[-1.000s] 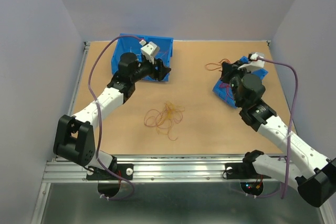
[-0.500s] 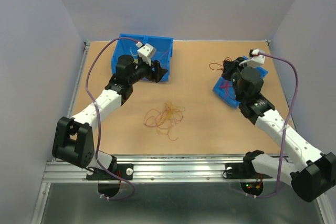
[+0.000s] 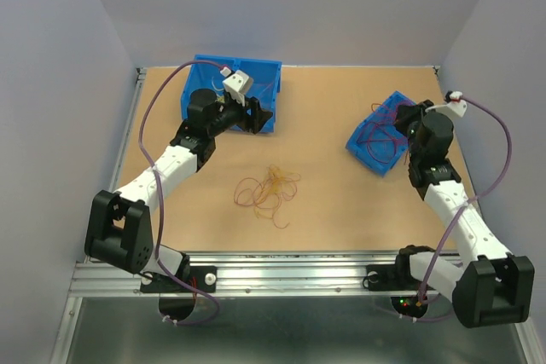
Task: Untangle the cables
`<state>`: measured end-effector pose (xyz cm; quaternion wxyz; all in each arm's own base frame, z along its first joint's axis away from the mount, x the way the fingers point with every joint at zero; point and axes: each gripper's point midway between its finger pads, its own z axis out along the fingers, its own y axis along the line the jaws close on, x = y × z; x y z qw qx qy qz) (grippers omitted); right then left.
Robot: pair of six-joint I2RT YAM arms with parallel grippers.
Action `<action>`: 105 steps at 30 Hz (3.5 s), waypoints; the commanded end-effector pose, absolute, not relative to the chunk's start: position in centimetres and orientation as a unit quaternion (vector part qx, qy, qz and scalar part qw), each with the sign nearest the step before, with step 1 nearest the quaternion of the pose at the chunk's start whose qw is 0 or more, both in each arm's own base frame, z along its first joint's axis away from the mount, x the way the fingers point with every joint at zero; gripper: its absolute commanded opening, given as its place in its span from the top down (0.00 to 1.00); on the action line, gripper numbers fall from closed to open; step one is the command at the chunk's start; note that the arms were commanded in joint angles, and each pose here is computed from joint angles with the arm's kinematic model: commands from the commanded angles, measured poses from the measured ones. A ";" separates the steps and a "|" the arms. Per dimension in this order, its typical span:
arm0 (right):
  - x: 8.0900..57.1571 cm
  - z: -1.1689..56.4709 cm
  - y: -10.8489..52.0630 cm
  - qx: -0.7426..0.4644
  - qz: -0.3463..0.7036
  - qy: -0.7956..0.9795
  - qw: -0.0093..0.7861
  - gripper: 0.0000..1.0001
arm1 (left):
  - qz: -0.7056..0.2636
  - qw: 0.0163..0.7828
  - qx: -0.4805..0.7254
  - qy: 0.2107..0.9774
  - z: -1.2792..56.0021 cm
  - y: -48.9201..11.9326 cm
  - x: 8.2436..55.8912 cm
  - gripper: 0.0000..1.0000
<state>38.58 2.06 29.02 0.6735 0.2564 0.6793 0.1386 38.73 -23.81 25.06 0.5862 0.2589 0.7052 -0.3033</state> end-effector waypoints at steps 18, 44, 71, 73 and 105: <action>42.2 19.3 -1.1 0.313 0.144 0.737 0.582 0.99 | -0.311 0.612 0.273 0.674 27.4 -24.1 38.2 0.29; 43.0 31.3 6.1 0.187 0.152 0.727 0.643 1.00 | -0.311 0.607 0.277 0.677 27.0 -24.3 38.4 0.30; 38.4 18.4 -2.6 0.374 0.025 0.707 0.600 1.00 | -0.312 0.607 0.280 0.675 27.0 -24.4 38.3 0.30; 38.8 18.1 -2.4 0.371 0.028 0.712 0.595 0.99 | -0.311 0.606 0.279 0.677 26.9 -24.3 38.4 0.30; 31.2 13.4 22.6 -0.113 0.254 0.818 0.503 0.30 | -0.274 0.543 0.394 0.689 23.9 -24.3 35.2 0.29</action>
